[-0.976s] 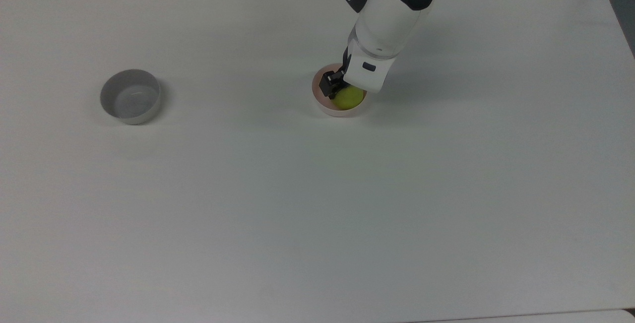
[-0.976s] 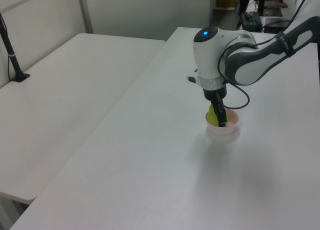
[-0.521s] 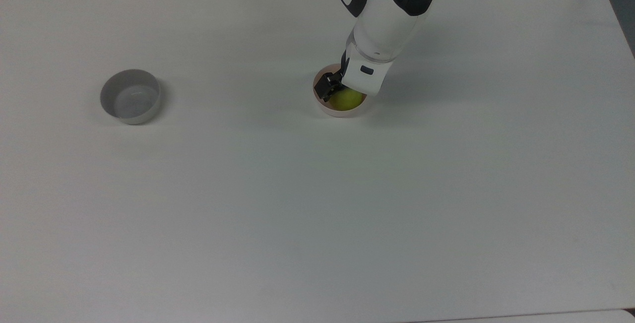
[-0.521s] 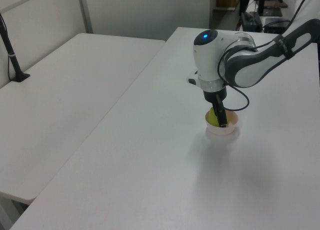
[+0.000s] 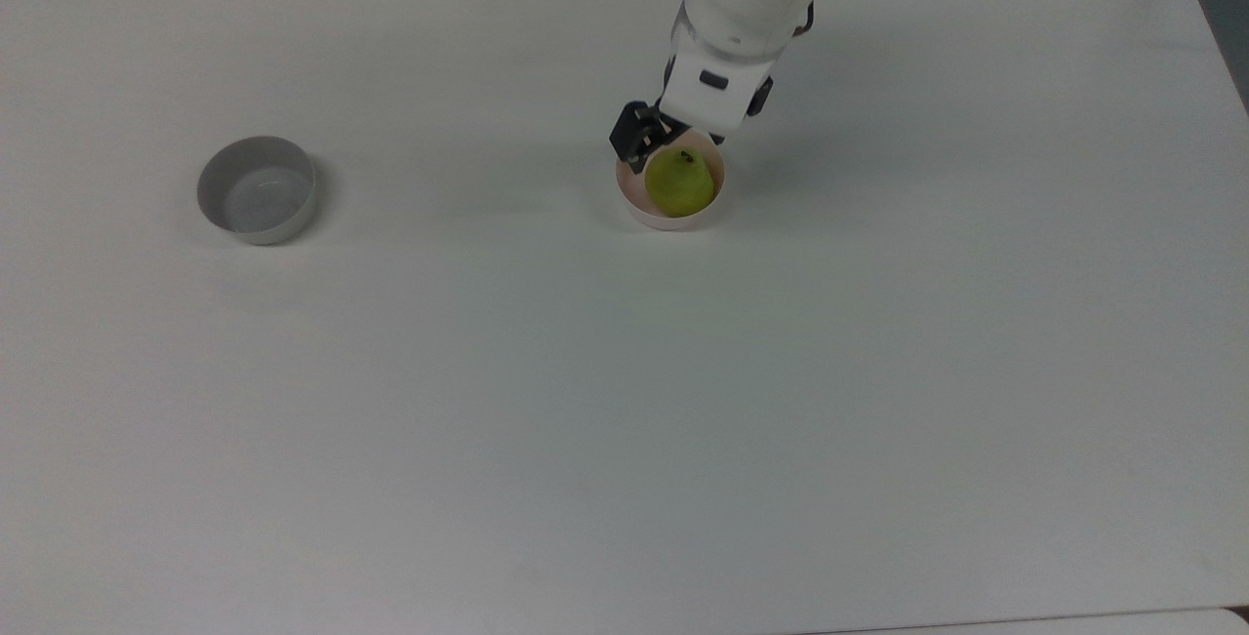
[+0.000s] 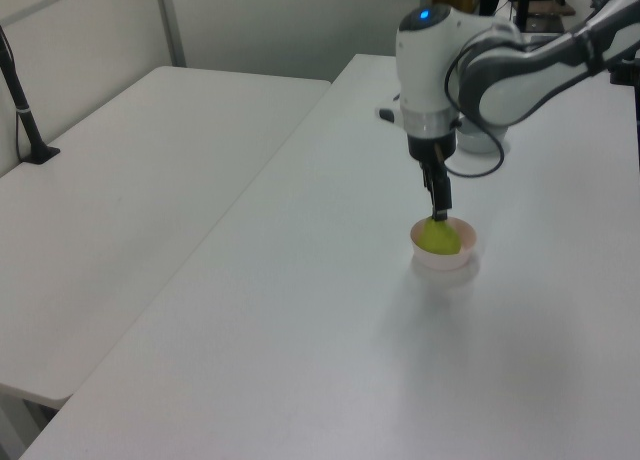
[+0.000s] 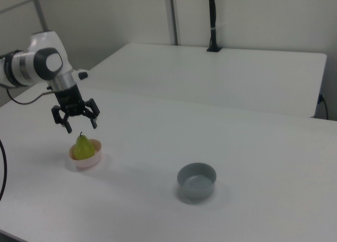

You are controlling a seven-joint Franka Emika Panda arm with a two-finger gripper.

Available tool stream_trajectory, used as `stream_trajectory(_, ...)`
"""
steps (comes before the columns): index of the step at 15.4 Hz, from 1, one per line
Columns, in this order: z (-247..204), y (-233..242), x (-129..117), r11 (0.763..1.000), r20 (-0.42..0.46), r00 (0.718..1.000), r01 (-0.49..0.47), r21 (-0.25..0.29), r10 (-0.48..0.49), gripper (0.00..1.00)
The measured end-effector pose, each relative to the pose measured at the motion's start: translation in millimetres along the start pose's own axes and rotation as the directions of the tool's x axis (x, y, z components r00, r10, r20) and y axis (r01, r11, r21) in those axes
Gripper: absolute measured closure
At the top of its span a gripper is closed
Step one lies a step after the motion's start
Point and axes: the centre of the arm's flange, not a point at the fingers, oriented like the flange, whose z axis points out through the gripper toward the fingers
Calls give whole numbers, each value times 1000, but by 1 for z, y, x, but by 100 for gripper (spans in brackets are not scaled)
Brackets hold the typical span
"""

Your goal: Place the pear in the bowl

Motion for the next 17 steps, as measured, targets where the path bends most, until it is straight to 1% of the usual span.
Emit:
stream_trajectory(5,-62,27,-20,999,-24,999,-46,14,47,0)
stream_trajectory(6,-76,38,-26,998,-28,997,-66,18,67,0)
stream_trajectory(9,-94,79,-44,990,-42,989,-138,35,140,0)
stream_trajectory(11,-101,136,-75,969,-34,970,-240,55,242,0)
stream_trajectory(12,-102,154,-87,960,-27,961,-274,58,276,0)
stream_trajectory(13,-101,183,-103,942,-24,943,-329,62,331,0)
stream_trajectory(15,-98,211,-120,922,-18,923,-382,63,384,0)
stream_trajectory(17,-94,228,-131,907,-12,909,-416,67,417,0)
